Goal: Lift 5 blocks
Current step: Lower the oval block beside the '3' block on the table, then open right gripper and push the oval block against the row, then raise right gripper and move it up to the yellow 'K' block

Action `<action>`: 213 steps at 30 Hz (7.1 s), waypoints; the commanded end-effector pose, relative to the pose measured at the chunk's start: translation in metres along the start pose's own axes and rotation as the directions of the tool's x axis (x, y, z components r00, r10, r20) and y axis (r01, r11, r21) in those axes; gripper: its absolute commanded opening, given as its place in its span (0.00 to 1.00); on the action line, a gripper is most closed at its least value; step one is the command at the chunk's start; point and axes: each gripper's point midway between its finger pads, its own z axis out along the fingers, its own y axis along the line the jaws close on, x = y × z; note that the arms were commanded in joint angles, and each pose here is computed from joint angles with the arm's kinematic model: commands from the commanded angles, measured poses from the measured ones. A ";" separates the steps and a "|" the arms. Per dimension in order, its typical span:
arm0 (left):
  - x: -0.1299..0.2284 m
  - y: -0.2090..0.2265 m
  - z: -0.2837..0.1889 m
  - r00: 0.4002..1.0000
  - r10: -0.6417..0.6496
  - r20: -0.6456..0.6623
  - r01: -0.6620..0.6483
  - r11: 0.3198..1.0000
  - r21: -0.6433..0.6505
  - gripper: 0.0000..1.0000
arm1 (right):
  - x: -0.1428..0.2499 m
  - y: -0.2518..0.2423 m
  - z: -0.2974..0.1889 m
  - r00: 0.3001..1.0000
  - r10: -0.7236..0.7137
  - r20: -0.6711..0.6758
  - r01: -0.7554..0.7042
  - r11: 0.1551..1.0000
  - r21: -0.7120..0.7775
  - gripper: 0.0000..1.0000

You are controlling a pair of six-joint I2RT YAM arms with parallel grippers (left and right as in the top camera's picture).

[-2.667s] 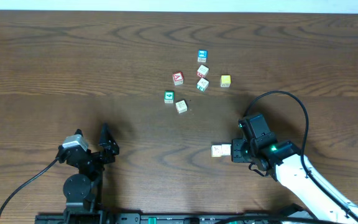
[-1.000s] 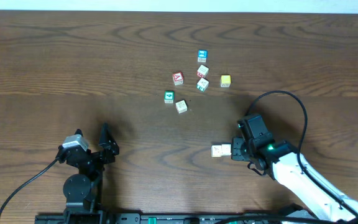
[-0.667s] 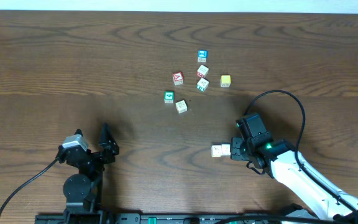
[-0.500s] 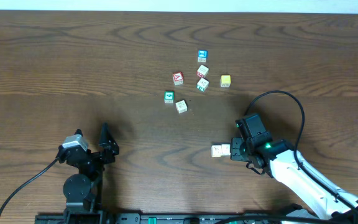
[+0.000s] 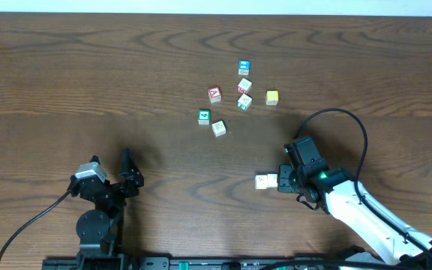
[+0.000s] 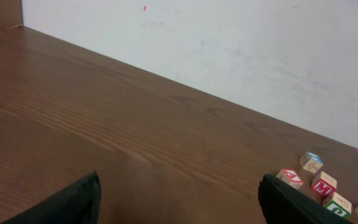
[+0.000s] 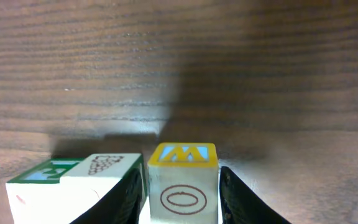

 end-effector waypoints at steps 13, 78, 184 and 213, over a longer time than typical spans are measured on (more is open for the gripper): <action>0.016 0.009 0.001 0.999 0.011 -0.051 -0.013 0.999 -0.038 0.81 | -0.014 -0.002 0.001 0.997 0.010 0.074 -0.012 1.000 0.024 0.43; 0.016 0.010 0.001 0.999 0.011 -0.051 -0.013 0.999 -0.038 0.81 | 0.004 -0.001 0.000 0.998 0.006 -0.065 -0.011 0.997 -0.077 0.02; 0.016 0.009 0.001 0.999 0.011 -0.051 -0.013 0.999 -0.038 0.81 | -0.023 0.013 -0.001 0.993 -0.098 0.059 0.105 0.985 -0.138 0.01; 0.016 0.009 0.001 0.999 0.011 -0.051 -0.013 0.999 -0.038 0.81 | 0.008 0.027 -0.004 0.991 -0.111 -0.069 0.092 0.969 -0.230 0.01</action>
